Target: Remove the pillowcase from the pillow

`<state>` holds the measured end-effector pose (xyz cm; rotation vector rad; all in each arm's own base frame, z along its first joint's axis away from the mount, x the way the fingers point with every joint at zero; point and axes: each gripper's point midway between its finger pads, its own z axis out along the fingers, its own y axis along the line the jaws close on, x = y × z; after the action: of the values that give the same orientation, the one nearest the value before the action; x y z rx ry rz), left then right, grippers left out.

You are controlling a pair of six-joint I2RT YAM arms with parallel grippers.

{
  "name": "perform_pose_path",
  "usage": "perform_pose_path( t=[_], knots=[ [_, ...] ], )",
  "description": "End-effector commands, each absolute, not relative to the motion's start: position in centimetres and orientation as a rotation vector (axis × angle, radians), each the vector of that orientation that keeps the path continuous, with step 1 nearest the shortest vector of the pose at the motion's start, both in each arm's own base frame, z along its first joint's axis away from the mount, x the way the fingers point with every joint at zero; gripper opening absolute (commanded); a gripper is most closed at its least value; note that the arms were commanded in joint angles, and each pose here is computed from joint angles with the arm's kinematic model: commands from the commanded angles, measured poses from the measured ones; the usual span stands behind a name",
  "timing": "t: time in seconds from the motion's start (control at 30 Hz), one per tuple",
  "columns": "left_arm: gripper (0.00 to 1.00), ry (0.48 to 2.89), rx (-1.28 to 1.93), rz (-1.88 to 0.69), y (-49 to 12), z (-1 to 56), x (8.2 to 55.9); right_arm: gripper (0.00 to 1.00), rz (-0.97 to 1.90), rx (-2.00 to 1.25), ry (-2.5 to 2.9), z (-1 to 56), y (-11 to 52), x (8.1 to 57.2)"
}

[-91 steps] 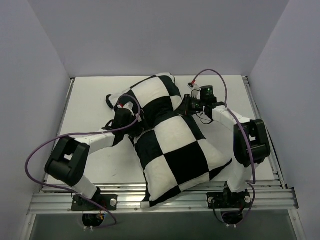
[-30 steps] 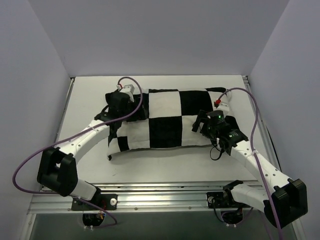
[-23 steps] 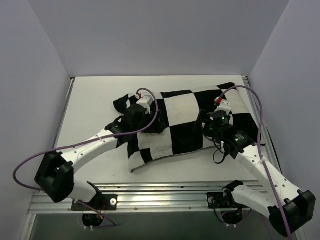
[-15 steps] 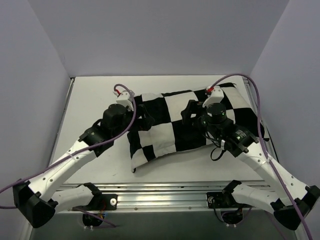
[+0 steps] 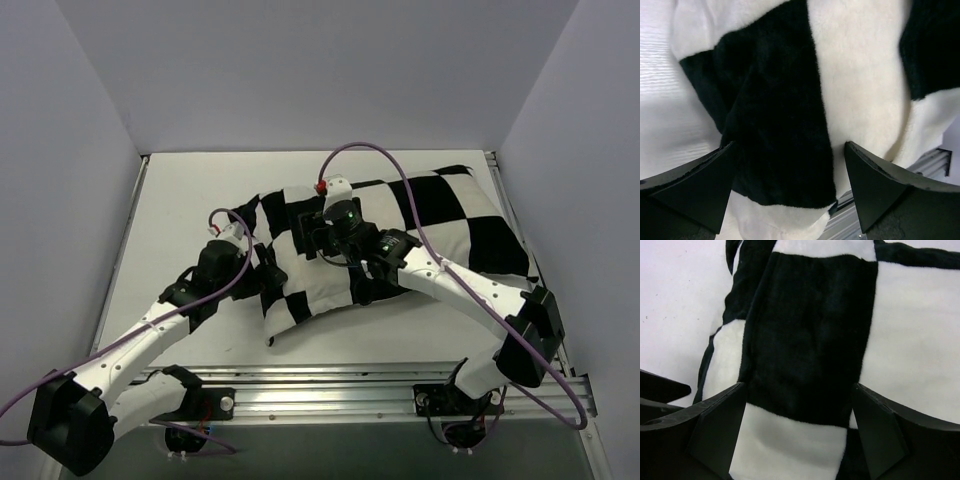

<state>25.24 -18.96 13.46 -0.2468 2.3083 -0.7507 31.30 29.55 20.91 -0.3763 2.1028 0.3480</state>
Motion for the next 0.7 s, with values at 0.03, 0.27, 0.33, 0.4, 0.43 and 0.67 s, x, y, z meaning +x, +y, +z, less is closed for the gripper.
perform_pose_path(
  t=[0.03,0.27,0.33,0.4,0.43,0.67],
  knots=[
    [0.96,2.151,-0.219,-0.974,-21.7,17.2,26.6,0.80,0.350,-0.374,1.995,24.1,31.9,32.7],
    [0.90,2.155,-0.234,-1.030,-22.4,15.4,26.4,0.81,0.244,-0.412,2.017,21.9,33.7,33.5],
    [0.85,2.149,-0.245,-1.031,-22.4,15.0,26.5,0.81,0.199,-0.423,2.040,20.6,33.7,33.6],
    [0.73,2.170,-0.265,-1.011,-22.2,13.9,26.6,0.81,0.144,-0.421,2.061,19.3,33.3,33.9],
    [0.69,2.176,-0.267,-1.008,-22.2,13.5,26.8,0.81,0.126,-0.418,2.068,18.9,33.2,34.0],
    [0.06,2.198,-0.319,-0.946,-21.5,11.4,27.2,0.80,-0.184,-0.328,2.098,16.1,27.9,34.1]
  ],
)
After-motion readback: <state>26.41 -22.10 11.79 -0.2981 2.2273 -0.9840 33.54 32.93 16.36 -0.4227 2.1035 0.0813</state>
